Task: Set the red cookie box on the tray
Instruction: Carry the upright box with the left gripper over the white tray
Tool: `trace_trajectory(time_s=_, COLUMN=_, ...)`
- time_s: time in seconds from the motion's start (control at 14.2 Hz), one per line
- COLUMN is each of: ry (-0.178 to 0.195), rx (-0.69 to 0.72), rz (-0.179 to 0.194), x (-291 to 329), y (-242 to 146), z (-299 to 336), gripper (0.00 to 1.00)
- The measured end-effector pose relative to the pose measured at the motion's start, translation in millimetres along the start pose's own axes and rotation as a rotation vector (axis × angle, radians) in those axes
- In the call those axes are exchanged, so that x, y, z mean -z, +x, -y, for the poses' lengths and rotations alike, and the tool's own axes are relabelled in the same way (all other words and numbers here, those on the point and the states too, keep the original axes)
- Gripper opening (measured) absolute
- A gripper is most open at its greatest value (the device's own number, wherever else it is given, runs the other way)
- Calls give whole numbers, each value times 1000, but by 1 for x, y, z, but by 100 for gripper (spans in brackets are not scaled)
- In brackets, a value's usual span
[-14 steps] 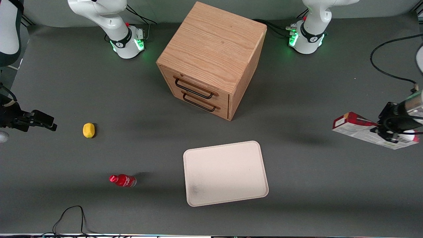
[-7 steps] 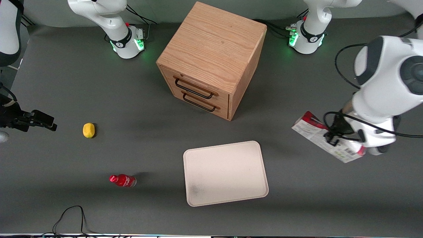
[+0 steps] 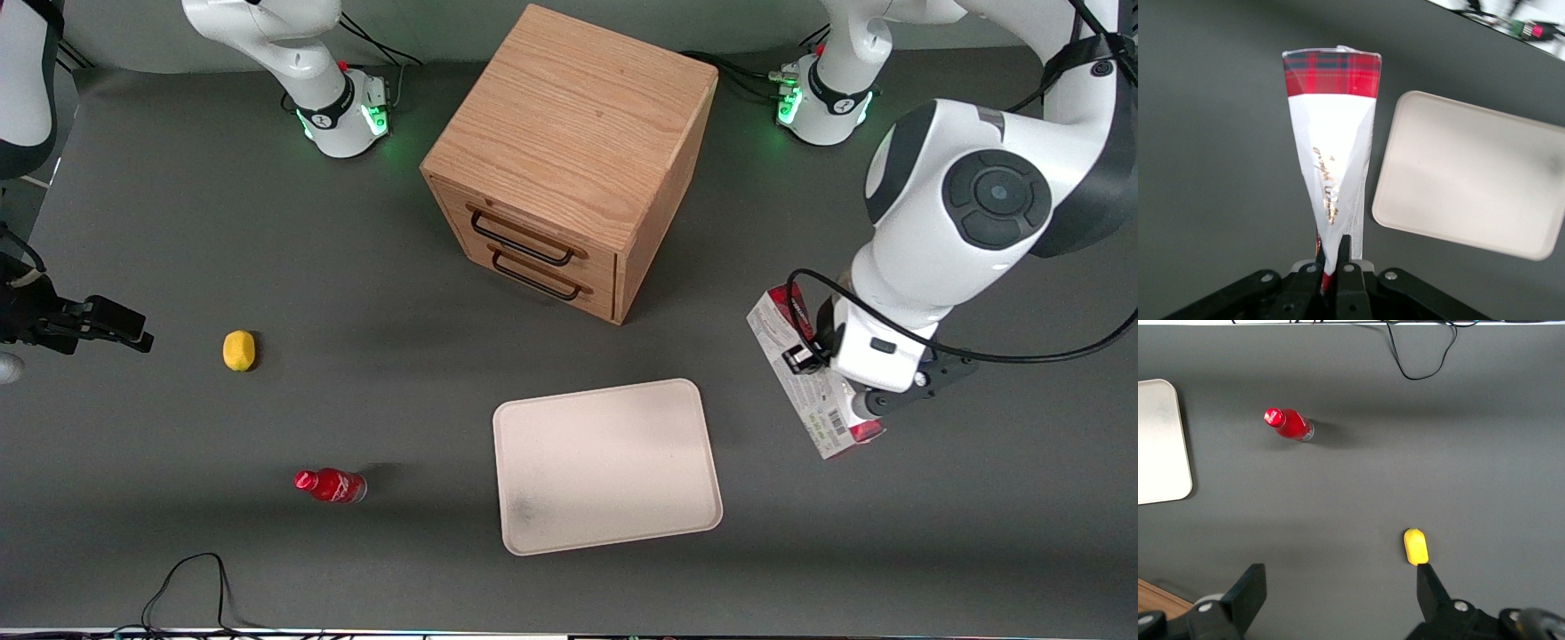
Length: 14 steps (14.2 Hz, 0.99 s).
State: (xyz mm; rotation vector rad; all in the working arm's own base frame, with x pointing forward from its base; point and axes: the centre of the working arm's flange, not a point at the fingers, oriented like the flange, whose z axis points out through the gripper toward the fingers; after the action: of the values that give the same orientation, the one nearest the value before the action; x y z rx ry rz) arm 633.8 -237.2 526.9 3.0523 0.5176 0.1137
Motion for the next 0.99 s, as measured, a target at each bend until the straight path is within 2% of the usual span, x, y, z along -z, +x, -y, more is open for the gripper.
trace_trajectory(time_s=0.14, ry=-28, rx=-81, rz=-11, x=3, y=-10, z=-22, gripper=4)
trace_trajectory(time_s=0.35, ry=-52, rx=-154, rz=-8, x=-3, y=-26, z=-58, gripper=4)
trace_trajectory(time_s=0.63, ry=-42, rx=-214, rz=-29, x=-18, y=-36, z=-97, gripper=4)
trace_trajectory(time_s=0.99, ry=-24, rx=-213, rz=-17, x=-43, y=-28, z=-103, gripper=4)
